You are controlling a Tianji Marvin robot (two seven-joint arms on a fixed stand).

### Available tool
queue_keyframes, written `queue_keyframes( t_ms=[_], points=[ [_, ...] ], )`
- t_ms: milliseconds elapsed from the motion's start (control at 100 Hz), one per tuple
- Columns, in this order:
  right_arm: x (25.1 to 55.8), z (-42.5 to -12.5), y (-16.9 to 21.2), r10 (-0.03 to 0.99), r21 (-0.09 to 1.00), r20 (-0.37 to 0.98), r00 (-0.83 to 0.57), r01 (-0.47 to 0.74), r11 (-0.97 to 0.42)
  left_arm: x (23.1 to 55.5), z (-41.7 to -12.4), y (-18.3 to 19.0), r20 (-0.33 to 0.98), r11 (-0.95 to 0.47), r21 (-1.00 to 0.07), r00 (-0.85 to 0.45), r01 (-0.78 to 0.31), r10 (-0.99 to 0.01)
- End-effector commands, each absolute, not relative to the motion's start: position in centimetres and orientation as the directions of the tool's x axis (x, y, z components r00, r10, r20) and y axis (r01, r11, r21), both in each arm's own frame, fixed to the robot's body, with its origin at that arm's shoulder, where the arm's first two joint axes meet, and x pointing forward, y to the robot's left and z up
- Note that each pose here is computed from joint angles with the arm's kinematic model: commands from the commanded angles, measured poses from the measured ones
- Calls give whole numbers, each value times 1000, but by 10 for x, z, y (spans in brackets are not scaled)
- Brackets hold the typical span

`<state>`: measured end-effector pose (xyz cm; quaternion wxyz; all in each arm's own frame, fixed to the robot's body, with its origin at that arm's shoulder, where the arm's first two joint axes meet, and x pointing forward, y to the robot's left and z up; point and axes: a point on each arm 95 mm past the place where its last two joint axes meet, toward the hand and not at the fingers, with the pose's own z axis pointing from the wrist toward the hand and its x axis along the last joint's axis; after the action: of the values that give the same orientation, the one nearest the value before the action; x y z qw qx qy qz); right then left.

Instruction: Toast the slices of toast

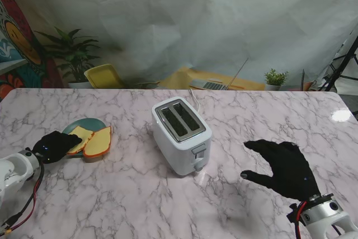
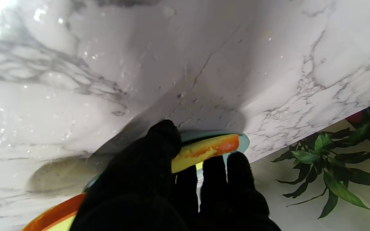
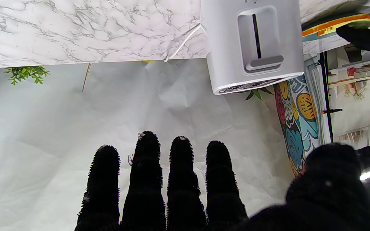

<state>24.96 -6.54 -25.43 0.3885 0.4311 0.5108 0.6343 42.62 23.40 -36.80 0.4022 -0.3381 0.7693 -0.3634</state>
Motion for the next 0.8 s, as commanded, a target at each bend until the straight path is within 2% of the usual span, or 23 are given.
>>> queue_keyframes(
  t_ms=[0,440,790],
  points=[
    [249,-256,-65,935,984,148,-322,-47,-172,424,-371,235,-367,508,-826,-450,-245,-814],
    [250,-257,-66,937,985,146,-317,-44,-169,424,-352,233,-358,485,-853,-457,-196,-814],
    [250,-257,-65,935,984,149,-321,-45,-173,430,-315,228,-390,467,-882,-454,-66,-801]
  ],
)
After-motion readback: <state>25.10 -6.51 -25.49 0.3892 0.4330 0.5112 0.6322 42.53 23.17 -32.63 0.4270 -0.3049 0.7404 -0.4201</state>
